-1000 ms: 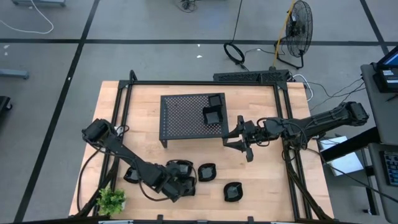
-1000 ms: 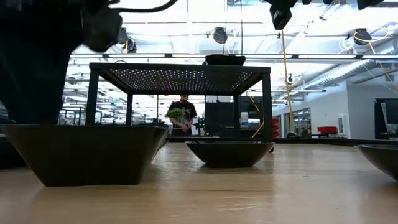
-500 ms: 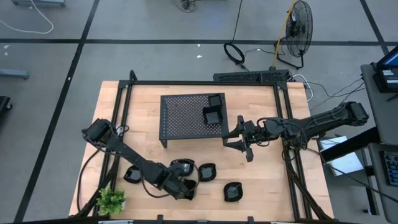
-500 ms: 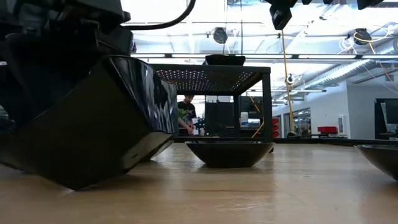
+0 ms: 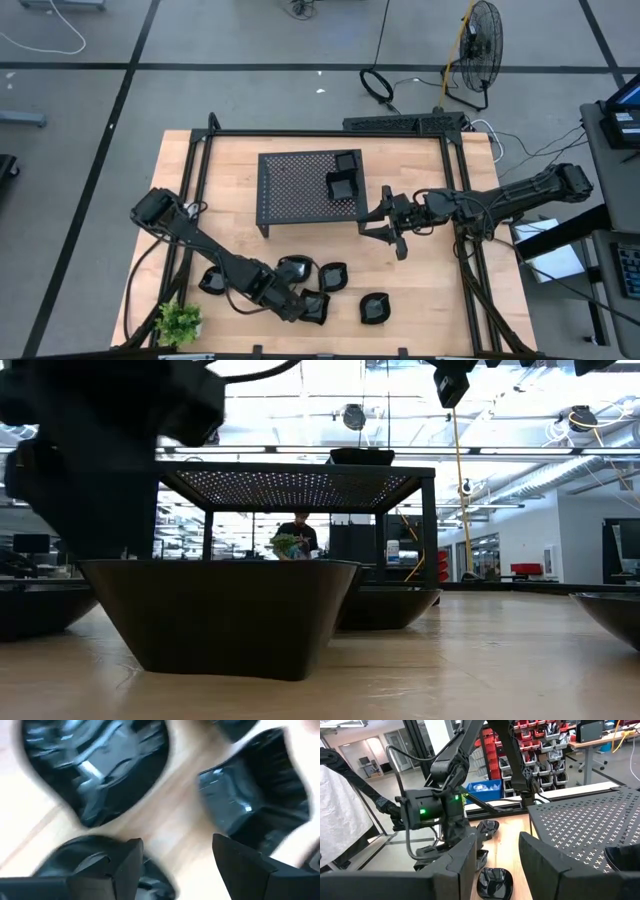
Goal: Pick & Place Mini shaped plates
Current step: Stack the distorted square plate onto the stacked distorted square plate on the shelf
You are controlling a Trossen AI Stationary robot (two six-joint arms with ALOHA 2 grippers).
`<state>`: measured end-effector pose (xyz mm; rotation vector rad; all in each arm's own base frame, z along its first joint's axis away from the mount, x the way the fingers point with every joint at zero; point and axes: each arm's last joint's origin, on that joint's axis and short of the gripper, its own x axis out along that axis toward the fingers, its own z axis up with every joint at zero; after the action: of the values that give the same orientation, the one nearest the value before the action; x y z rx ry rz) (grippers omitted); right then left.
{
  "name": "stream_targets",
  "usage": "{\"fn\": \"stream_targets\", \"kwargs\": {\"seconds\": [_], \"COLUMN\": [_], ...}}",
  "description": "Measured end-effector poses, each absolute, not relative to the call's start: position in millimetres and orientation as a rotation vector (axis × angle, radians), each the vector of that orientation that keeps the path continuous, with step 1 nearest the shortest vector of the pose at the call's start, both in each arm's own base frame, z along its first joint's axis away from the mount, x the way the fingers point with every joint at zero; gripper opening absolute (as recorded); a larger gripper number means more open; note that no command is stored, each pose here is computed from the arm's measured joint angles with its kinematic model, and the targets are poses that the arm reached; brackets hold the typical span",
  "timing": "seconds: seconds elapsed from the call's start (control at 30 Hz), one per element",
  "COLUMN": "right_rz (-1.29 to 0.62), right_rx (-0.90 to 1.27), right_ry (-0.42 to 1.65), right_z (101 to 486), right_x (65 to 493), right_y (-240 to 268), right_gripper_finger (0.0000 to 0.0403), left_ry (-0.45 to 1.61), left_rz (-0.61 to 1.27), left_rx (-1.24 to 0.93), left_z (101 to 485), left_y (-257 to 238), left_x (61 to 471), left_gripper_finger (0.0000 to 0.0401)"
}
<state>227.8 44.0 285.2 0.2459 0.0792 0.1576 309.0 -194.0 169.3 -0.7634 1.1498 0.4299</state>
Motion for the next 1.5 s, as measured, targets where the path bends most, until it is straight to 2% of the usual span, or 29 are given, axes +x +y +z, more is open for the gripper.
{"fn": "stream_targets", "kwargs": {"seconds": [0.17, 0.4, 0.73, 0.83, 1.1, 1.27, 1.33, 1.5], "right_rz": [0.158, 0.158, 0.158, 0.158, 0.158, 0.158, 0.158, 0.157], "right_rx": [0.246, 0.246, 0.247, 0.247, 0.247, 0.247, 0.247, 0.246], "right_ry": [0.079, 0.079, 0.075, 0.073, 0.075, 0.075, 0.076, 0.079], "right_z": [285.1, 285.2, 285.5, 285.8, 285.5, 285.5, 285.5, 285.2], "right_x": [227.8, 227.8, 227.9, 228.0, 227.9, 227.9, 227.9, 227.9], "right_y": [44.0, 44.1, 44.1, 44.0, 44.0, 44.0, 44.1, 44.0], "right_gripper_finger": [0.0134, 0.0134, 0.0134, 0.0134, 0.0134, 0.0134, 0.0134, 0.0134], "left_ry": [1.070, 1.068, 1.071, 1.059, 1.071, 1.072, 1.068, 1.053], "left_rz": [0.335, 0.383, 0.353, 0.353, 0.334, 0.307, 0.286, 0.237], "left_rx": [-0.787, -0.768, -0.741, -0.738, -0.734, -0.717, -0.693, -0.628], "left_z": [173.4, 165.4, 157.8, 158.0, 157.9, 158.3, 158.7, 165.9], "left_y": [-201.5, -198.4, -200.9, -200.5, -201.0, -201.5, -201.3, -200.3], "left_x": [316.7, 318.6, 322.4, 323.3, 323.3, 324.2, 325.2, 324.4], "left_gripper_finger": [0.0243, 0.0243, 0.0238, 0.0210, 0.0079, 0.0019, 0.0006, 0.0004]}}
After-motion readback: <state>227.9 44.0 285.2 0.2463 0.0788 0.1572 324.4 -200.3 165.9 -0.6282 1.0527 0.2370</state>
